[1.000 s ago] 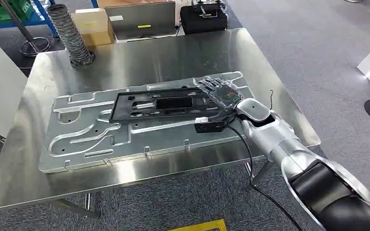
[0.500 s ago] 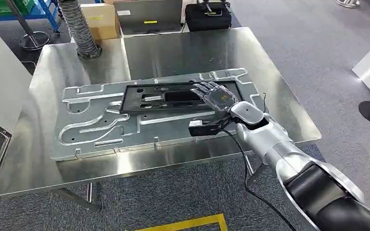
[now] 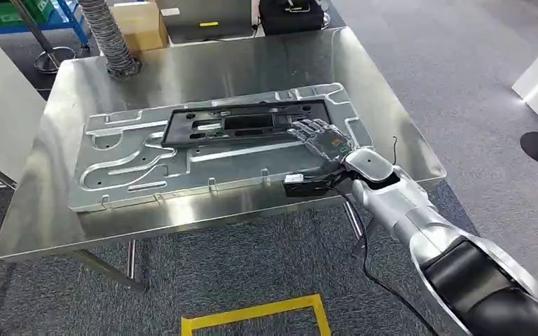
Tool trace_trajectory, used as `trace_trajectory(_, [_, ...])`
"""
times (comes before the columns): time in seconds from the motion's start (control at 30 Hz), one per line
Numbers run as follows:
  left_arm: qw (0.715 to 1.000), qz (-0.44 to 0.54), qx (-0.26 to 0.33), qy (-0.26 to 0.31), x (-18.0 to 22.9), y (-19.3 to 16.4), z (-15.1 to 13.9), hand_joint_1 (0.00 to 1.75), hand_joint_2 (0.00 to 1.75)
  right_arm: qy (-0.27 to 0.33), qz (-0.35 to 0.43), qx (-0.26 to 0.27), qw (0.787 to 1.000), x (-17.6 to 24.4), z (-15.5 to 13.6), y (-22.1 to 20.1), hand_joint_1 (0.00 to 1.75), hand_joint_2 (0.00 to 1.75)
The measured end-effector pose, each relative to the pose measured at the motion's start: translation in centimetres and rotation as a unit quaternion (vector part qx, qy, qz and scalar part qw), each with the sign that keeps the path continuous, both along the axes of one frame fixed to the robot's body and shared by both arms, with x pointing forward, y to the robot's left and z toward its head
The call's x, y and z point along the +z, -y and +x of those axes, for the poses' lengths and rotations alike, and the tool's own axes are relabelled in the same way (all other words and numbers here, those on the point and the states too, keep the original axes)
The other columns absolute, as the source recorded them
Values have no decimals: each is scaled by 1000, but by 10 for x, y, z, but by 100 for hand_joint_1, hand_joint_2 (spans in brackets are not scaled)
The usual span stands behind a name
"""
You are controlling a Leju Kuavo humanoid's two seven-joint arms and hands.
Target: Take the parts from the cabinet and place them on the table.
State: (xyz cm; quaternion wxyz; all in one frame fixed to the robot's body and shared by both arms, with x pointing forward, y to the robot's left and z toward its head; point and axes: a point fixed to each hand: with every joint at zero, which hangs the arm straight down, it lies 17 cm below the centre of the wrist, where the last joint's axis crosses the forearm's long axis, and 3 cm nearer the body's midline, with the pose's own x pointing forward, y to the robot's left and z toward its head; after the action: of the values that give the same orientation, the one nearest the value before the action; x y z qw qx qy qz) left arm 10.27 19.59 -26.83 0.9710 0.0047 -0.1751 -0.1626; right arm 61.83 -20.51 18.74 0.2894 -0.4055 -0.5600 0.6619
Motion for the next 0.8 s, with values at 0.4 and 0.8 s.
trace_trajectory(0.4, [1000, 2, 1, 5, 1, -2, 5, 0, 0, 2, 7, 3, 1000, -4, -4, -8, 0, 0])
trace_trajectory(0.8, [1000, 6, -2, 6, 0, -3, 4, 0, 0, -20, 43, 12, 999, -23, -15, -15, 0, 0])
